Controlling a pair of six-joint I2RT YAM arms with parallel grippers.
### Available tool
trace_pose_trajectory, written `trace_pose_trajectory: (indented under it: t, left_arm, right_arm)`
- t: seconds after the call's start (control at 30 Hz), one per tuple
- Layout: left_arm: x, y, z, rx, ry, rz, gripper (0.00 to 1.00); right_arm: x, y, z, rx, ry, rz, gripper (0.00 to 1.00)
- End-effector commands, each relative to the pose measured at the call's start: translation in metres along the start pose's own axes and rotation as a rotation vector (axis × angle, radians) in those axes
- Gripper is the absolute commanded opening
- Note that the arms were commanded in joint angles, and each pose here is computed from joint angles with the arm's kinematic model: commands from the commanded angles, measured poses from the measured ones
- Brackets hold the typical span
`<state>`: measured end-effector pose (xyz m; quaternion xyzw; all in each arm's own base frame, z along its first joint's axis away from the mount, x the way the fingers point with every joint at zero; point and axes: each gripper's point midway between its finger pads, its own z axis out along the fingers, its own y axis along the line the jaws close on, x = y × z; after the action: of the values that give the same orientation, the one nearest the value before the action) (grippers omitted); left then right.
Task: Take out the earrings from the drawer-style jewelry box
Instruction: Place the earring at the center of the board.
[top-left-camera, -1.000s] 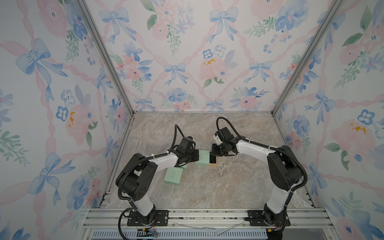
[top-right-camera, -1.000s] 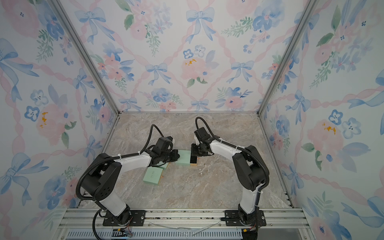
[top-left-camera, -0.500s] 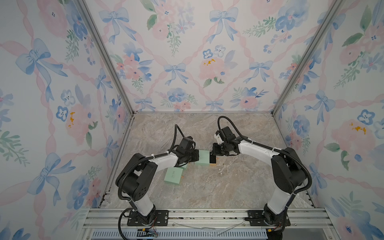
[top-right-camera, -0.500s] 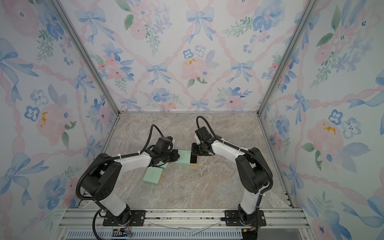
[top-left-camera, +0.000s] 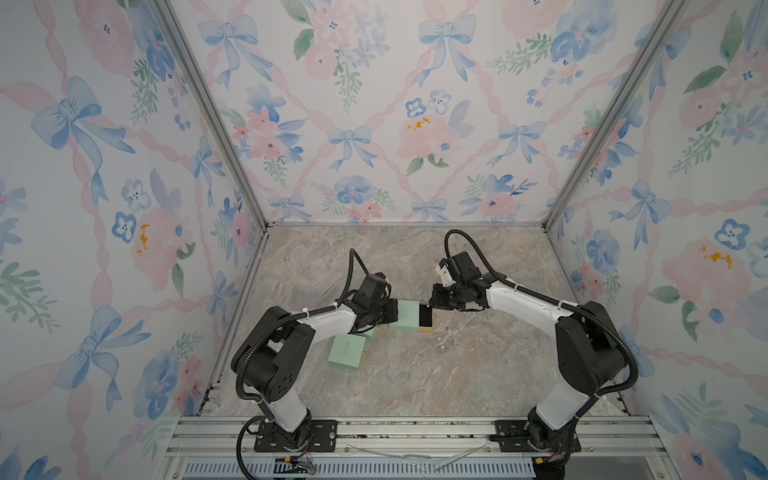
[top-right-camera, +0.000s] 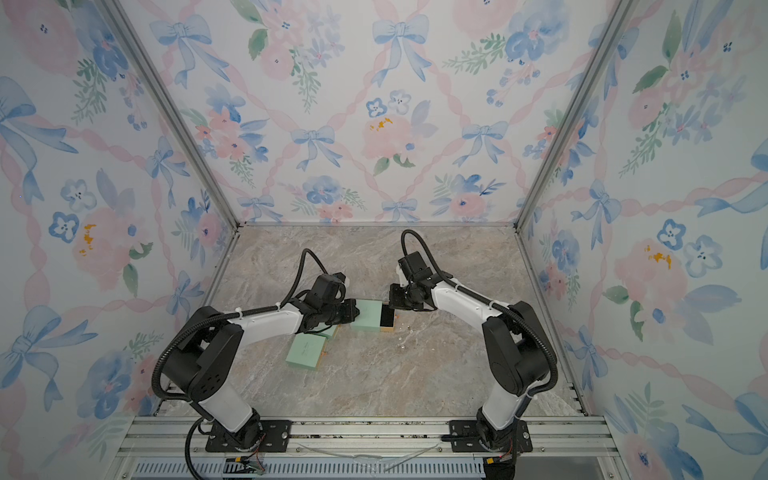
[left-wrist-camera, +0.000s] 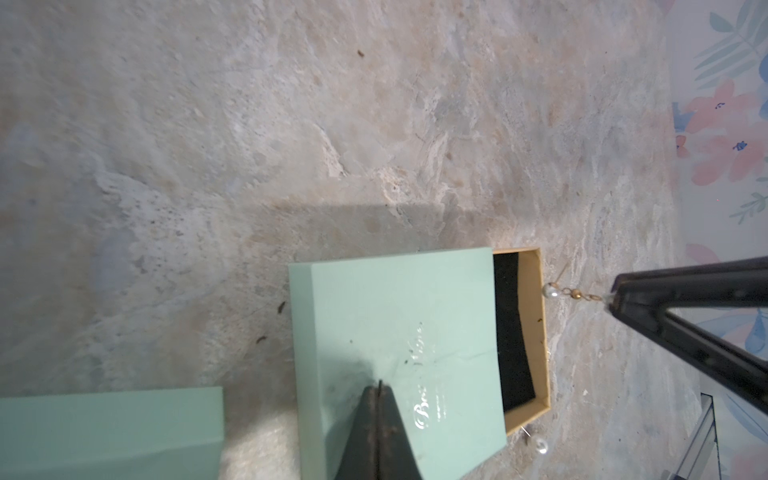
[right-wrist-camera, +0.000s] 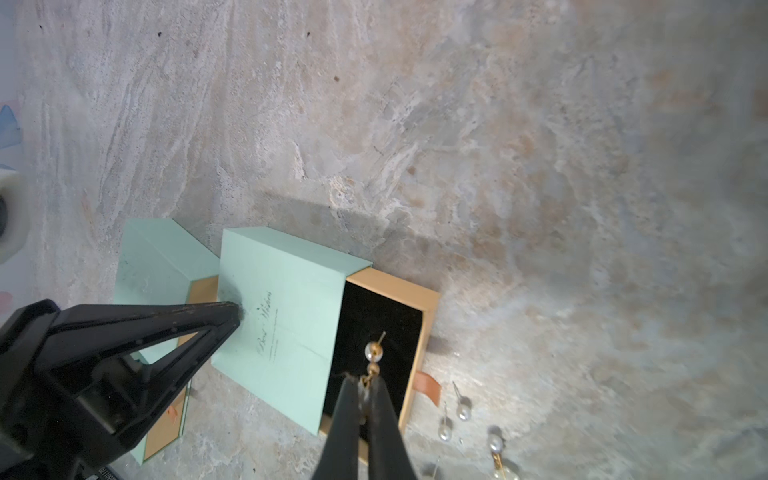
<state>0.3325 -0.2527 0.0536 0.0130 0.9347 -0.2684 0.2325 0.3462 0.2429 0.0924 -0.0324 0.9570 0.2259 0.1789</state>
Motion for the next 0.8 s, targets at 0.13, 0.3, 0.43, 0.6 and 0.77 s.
trace_pose_trajectory:
  t: [0.13,0.3,0.43,0.6,0.77]
  left_arm:
    - [0.035,0.038,0.006,-0.126,0.11,-0.025,0.0]
    - [0.035,0.038,0.005,-0.124,0.106,-0.025,0.0]
    - [0.034,0.038,0.005,-0.124,0.106,-0.027,0.0]
    - [0.034,0.037,0.005,-0.122,0.106,-0.028,0.0]
    - [0.035,0.038,0.005,-0.121,0.109,-0.029,0.0]
  right_arm:
    - [0.002,-0.025,-0.02,0.041,-0.031,0.05,0.03]
    - [0.005,-0.041,-0.027,0.06,-0.04,0.078,0.03]
    - [0.009,-0.05,-0.028,0.071,-0.037,0.093,0.03]
    - [0.016,-0.058,-0.024,0.085,-0.021,0.106,0.03]
    - [0.023,-0.065,-0.017,0.094,-0.001,0.116,0.03]
